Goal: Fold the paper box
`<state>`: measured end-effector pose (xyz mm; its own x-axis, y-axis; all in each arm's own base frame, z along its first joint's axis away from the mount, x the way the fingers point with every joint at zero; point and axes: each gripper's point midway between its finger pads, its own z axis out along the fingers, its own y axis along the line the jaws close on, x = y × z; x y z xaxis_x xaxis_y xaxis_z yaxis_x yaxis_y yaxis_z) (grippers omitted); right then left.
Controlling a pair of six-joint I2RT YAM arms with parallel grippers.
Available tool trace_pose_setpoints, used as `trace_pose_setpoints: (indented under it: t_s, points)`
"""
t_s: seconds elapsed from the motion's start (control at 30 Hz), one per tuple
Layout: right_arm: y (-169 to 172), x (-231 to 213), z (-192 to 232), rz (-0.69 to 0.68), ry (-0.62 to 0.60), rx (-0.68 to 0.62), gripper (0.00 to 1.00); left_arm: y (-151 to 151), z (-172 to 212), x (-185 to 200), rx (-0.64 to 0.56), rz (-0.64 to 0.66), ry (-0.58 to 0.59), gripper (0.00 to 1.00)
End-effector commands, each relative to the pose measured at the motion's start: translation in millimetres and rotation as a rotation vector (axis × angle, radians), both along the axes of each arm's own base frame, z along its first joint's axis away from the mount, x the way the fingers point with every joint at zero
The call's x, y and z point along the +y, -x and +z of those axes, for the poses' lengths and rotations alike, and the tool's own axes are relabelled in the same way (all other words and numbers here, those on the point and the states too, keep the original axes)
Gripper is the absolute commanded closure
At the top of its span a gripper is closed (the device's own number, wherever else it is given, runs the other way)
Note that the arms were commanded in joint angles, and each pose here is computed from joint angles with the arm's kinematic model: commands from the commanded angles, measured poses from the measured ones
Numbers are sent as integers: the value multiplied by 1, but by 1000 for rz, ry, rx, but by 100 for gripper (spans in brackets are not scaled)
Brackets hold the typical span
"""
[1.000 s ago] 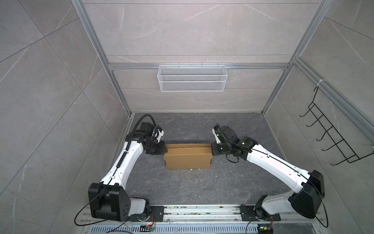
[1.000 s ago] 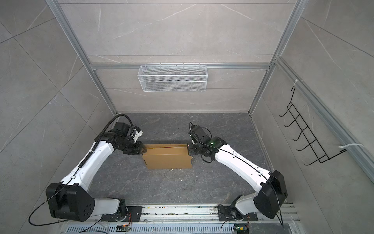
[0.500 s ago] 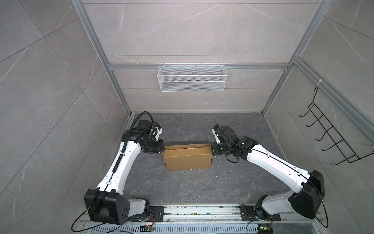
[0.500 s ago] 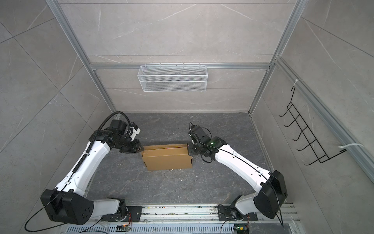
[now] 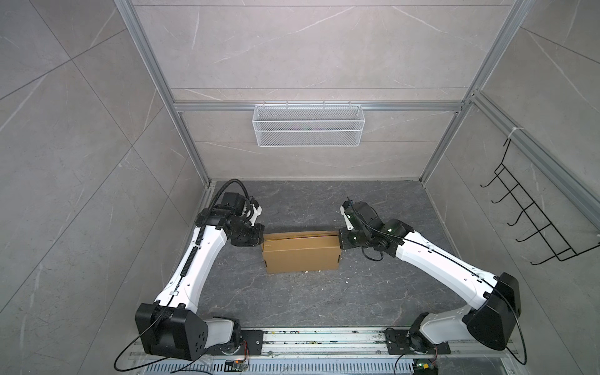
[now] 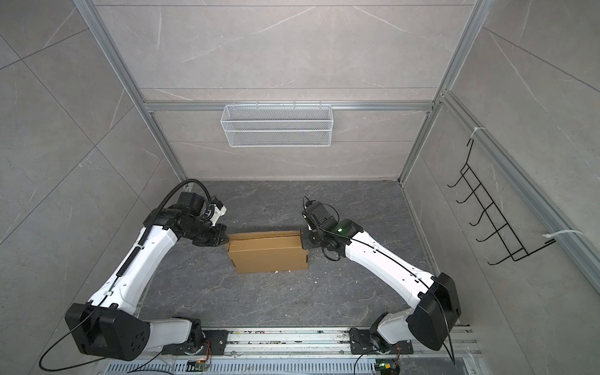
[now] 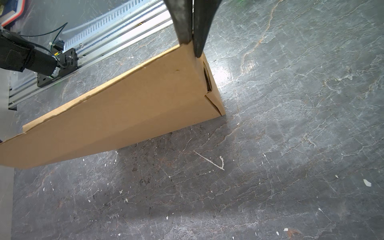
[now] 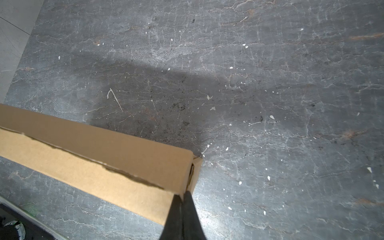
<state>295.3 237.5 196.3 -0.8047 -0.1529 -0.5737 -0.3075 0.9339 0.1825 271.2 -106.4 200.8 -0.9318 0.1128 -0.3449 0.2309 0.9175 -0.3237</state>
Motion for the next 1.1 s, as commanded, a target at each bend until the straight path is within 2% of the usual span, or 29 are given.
trace_pose_setpoints:
  t_s: [0.0, 0.47, 0.8, 1.07]
  points:
    - [12, -5, -16, 7, 55, 56, 100, 12, -8, -1, 36, -19, -5, 100]
    - [12, -4, -19, 5, 55, 56, 100, 28, -22, -2, 67, -39, -92, 100]
    - [12, -6, -18, 5, 66, 51, 100, 27, -7, 12, 42, -50, -192, 100]
    - [12, -4, -18, 5, 64, 49, 100, 30, -17, -9, 62, -88, -199, 100]
